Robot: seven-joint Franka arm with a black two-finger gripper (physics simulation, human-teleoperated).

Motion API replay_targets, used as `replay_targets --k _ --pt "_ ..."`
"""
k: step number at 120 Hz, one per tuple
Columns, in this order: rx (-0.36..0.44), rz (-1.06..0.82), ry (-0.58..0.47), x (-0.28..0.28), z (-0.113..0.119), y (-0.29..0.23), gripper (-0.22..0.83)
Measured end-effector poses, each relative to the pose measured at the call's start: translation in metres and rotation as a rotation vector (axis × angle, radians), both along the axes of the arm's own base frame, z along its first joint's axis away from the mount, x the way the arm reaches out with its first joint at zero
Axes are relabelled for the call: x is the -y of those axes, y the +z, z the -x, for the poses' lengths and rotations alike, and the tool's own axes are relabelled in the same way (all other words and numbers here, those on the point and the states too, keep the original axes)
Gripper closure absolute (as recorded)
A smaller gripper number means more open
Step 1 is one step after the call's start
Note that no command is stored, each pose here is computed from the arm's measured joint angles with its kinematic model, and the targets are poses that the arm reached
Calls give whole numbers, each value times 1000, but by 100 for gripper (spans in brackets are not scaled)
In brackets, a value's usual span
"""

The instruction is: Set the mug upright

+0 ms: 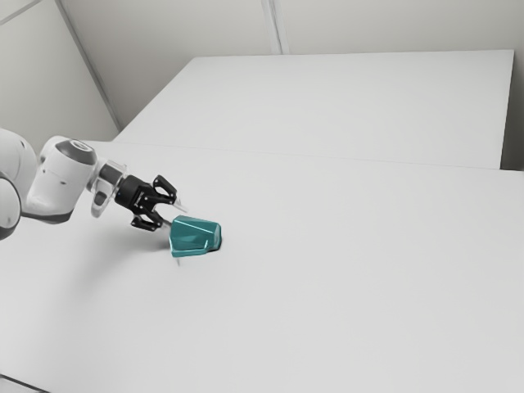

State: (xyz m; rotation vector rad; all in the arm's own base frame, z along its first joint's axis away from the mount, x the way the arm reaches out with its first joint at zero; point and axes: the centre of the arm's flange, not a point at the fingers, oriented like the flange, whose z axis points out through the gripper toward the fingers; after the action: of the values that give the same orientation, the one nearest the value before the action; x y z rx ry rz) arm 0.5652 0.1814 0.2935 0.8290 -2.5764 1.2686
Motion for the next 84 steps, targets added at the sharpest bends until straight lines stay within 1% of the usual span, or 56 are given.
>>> replay_targets --k 10,30,46,49,50,53,54,58,59,64,69,84 --pt "-12 27 21 0 6 -6 49" --pt "-18 62 43 3 9 -11 67" --pt "-17 77 51 4 10 -11 77" --pt "-17 79 53 5 10 -11 78" --pt "-17 80 53 5 10 -11 76" --pt "-16 81 53 5 9 -11 77" --pt "-16 82 54 5 9 -11 76" --pt "-16 83 55 5 9 -11 77" --pt "-16 83 55 5 9 -11 76" --pt "-16 85 55 5 9 -11 77" --pt "-14 86 56 5 9 -10 75" --pt "-8 96 73 2 11 -8 78"
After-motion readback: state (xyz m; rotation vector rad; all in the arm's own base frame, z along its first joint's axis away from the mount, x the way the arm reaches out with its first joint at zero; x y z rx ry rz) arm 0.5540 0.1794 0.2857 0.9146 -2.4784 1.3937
